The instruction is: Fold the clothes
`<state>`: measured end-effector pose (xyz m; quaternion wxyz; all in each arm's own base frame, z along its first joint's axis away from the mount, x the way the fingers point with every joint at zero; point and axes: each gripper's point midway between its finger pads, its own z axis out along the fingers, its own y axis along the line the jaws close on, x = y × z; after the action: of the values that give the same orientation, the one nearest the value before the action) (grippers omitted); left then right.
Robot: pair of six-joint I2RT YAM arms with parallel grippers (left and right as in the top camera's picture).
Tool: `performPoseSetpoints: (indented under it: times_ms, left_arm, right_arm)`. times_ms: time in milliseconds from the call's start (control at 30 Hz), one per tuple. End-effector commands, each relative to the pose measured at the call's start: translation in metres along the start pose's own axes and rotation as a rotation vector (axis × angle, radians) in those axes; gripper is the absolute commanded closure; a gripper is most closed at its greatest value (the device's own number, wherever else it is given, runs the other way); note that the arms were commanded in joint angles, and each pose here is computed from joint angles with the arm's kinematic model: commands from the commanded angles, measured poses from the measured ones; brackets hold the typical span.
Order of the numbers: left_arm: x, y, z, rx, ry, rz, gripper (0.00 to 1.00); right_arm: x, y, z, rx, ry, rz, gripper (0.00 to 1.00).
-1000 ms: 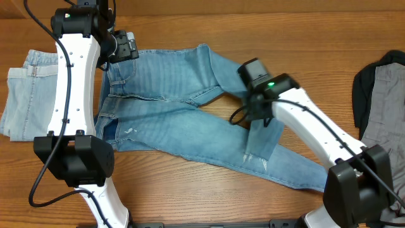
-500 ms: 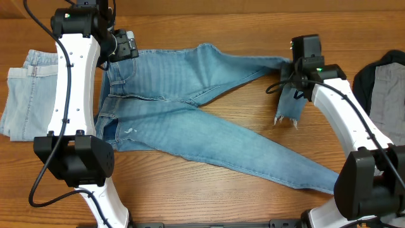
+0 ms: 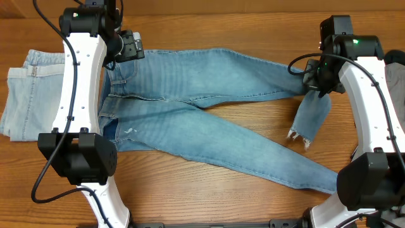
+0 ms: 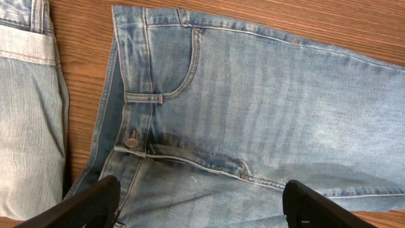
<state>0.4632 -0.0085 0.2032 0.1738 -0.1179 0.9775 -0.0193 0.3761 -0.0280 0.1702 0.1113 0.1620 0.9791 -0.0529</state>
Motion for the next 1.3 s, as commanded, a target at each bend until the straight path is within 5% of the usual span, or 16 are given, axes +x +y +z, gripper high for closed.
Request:
performPoseSetpoints:
  times_ms: [0,400,533,567,733,867,1067,1267]
  left_arm:
    - [0.002,-0.003,0.005,0.005,0.015,-0.004,0.14]
    - [-0.003,-0.003,0.006,0.005,-0.004,-0.005,0.15]
    - [-0.003,-0.003,0.006,0.004,-0.004,-0.005,0.14]
    - [-0.003,-0.003,0.006,0.004,-0.004,-0.005,0.14]
    - [-0.001,-0.003,0.006,0.001,0.002,0.003,0.14]
    - [-0.001,-0.002,0.006,0.001,0.002,0.007,0.14]
    - [0.000,-0.002,0.006,0.000,0.008,0.007,0.14]
    - [0.002,-0.002,0.006,-0.002,0.014,0.007,0.11]
  right_arm:
    - [-0.016,0.004,-0.005,-0.026,-0.053,0.016,0.96]
    - [-0.028,-0.019,0.103,0.108,0.079,0.051,0.96]
    - [-0.057,-0.023,0.119,0.089,-0.016,0.090,0.96]
    - [-0.084,-0.017,0.117,0.062,-0.125,0.068,0.66]
    - [-0.139,-0.028,0.102,0.139,-0.357,0.031,0.24]
    - [-0.109,-0.021,0.075,0.086,-0.215,0.000,0.24]
    - [-0.034,0.009,0.076,-0.108,0.087,0.130,0.51]
    - [-0.025,0.011,0.119,-0.107,0.065,0.175,0.48]
